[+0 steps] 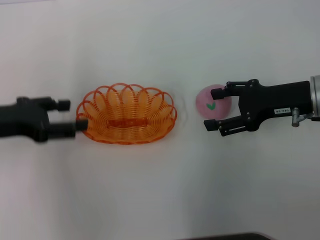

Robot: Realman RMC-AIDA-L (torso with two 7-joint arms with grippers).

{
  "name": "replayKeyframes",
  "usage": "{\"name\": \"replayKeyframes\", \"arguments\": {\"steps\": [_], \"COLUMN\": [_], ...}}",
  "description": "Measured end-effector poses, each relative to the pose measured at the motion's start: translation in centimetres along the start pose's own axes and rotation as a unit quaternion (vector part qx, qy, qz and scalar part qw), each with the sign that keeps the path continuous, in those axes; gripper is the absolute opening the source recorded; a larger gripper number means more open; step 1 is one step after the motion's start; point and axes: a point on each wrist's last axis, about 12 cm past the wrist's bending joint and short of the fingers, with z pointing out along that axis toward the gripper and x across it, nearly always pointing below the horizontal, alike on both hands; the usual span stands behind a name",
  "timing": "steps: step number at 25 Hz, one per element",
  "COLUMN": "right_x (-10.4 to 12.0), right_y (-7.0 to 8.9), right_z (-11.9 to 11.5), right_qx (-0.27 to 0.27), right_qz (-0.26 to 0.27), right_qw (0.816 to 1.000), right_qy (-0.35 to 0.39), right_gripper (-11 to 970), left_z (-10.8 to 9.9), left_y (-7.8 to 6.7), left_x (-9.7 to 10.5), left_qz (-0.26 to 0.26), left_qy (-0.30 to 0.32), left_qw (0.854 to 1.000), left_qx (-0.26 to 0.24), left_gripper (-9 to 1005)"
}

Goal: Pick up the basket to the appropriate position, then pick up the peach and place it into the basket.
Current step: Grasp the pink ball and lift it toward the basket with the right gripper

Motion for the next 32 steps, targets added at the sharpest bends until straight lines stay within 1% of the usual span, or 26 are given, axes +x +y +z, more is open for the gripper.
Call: {"name": "replayKeyframes", "arguments": {"steps": [2, 4, 6, 10, 14, 20, 28, 31, 32], "right_x": [0.0, 0.0, 0.0, 0.0, -0.1, 0.3, 0.5, 0.3, 0.0], "right_y": [0.0, 0.1, 0.2, 0.3, 0.3, 0.3, 0.3, 0.2, 0.1], "right_z": [0.0, 0.1, 0.2, 0.3, 0.4, 0.5, 0.5, 0.5, 0.4], "right_qx": [0.0, -0.002, -0.007, -0.013, -0.014, -0.008, -0.005, -0.004, -0.003], "right_qz": [0.0, -0.001, -0.005, -0.014, -0.015, -0.016, -0.017, -0.004, 0.012], "right_qw": [1.0, 1.0, 1.0, 1.0, 1.0, 1.0, 1.0, 1.0, 1.0], "right_qy": [0.0, -0.001, -0.001, -0.002, -0.003, 0.001, 0.0, -0.005, -0.011], "right_gripper": [917, 917, 916, 916, 916, 916, 916, 916, 916], "left_z": [0.1, 0.2, 0.4, 0.9, 1.1, 1.3, 1.3, 1.2, 1.2], "left_y": [-0.5, -0.8, -1.0, -1.4, -1.8, -2.3, -2.4, -2.3, -2.3], "left_x": [0.8, 1.5, 2.4, 3.7, 4.6, 5.1, 5.4, 5.4, 5.4], "left_qz": [0.041, 0.063, 0.072, 0.079, 0.076, 0.065, 0.073, 0.072, 0.072], "left_qy": [0.012, 0.017, 0.019, 0.017, 0.014, 0.018, 0.017, 0.014, 0.013], "left_qw": [0.999, 0.997, 0.996, 0.995, 0.994, 0.992, 0.992, 0.992, 0.992], "left_qx": [0.019, 0.032, 0.042, 0.064, 0.078, 0.103, 0.104, 0.102, 0.102], "left_gripper": [768, 767, 766, 765, 765, 764, 762, 762, 762]}}
